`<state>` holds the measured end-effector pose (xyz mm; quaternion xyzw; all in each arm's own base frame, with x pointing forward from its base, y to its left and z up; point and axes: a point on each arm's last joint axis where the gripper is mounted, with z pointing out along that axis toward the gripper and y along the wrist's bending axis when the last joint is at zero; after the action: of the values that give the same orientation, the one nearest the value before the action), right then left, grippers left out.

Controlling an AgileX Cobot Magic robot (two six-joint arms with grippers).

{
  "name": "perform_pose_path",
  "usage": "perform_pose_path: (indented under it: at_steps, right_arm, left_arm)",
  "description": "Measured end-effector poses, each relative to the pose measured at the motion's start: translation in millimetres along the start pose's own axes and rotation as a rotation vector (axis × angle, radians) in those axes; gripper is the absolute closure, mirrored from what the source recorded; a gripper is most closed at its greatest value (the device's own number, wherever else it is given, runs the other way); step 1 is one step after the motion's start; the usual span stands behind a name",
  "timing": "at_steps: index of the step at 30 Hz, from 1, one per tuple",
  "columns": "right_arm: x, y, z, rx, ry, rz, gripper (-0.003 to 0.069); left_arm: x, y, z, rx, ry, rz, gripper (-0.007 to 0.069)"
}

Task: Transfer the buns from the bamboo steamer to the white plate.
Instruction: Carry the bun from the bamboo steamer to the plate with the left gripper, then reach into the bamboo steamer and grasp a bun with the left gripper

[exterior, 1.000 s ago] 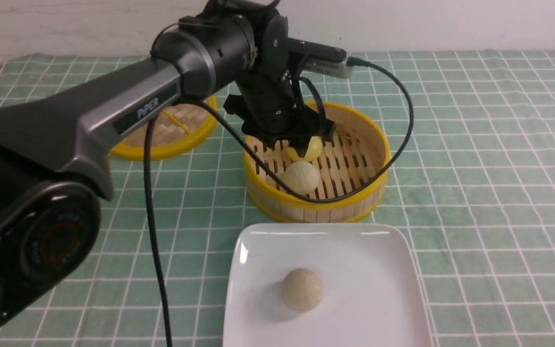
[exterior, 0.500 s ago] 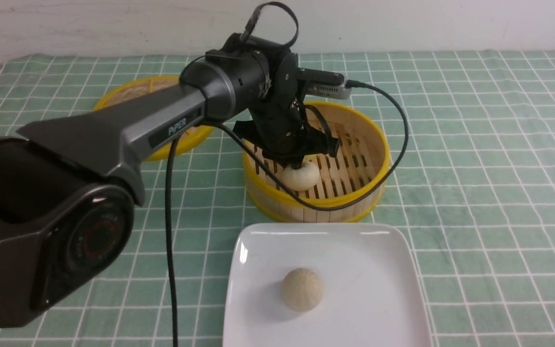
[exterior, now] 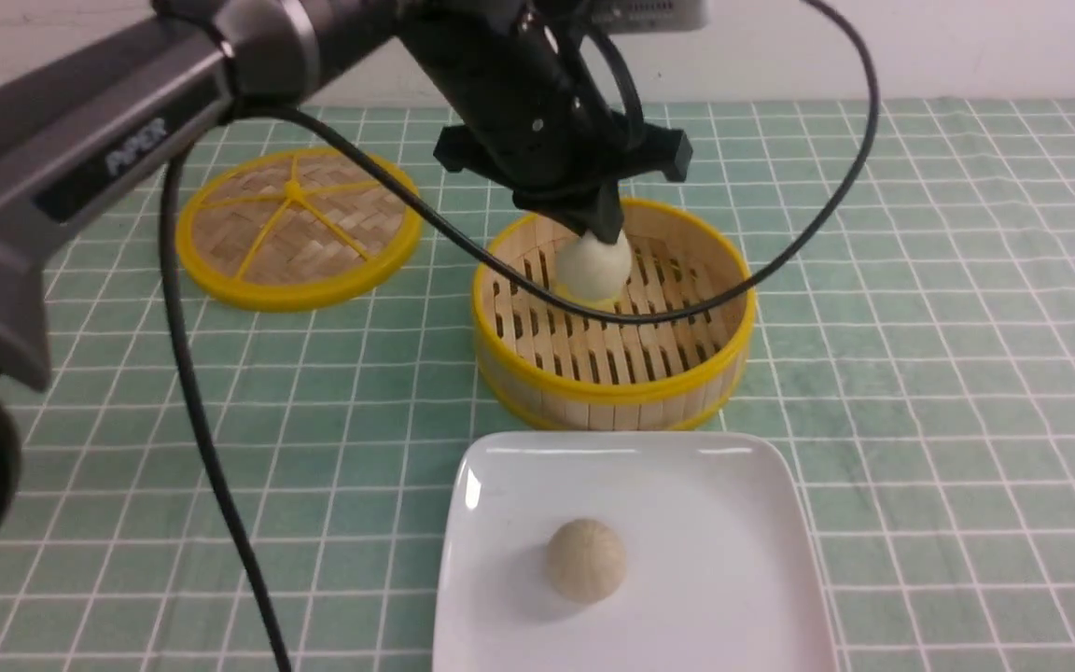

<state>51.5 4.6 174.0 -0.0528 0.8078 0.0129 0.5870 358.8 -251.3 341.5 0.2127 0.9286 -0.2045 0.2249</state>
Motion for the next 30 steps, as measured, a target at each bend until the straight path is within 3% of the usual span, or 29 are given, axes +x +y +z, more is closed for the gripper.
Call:
perform_pose_path:
  at_steps: [5, 7, 12, 16, 22, 27, 30]
  right_arm:
    - [0.0, 0.0, 0.0, 0.0, 0.0, 0.0, 0.0419]
    - [0.0, 0.0, 0.0, 0.0, 0.0, 0.0, 0.0419]
    - [0.0, 0.0, 0.0, 0.0, 0.0, 0.0, 0.0419]
    - [0.0, 0.0, 0.0, 0.0, 0.0, 0.0, 0.0419]
    - [0.0, 0.0, 0.0, 0.0, 0.0, 0.001, 0.0419]
    - [0.0, 0.1, 0.0, -0.001, 0.0, 0.002, 0.0419]
    - [0.0, 0.1, 0.0, -0.001, 0.0, 0.002, 0.0419]
  left_arm:
    - [16.3, -19.3, 2.3, 0.131, 0.137, 0.036, 0.0603]
    - [32.7, -38.7, 25.8, 0.181, 0.221, 0.084, 0.0603]
    - [64.9, -72.9, 81.8, 0.207, 0.343, 0.172, 0.0594]
    - [77.0, -80.9, 111.4, 0.18, 0.379, 0.177, 0.0569]
    - [86.3, -73.9, 142.0, 0.088, 0.407, 0.153, 0.0417]
    - [77.5, -70.9, 138.9, 0.026, 0.358, 0.159, 0.0258]
    - [64.9, -73.0, 129.6, 0.0, 0.313, 0.192, 0.0207]
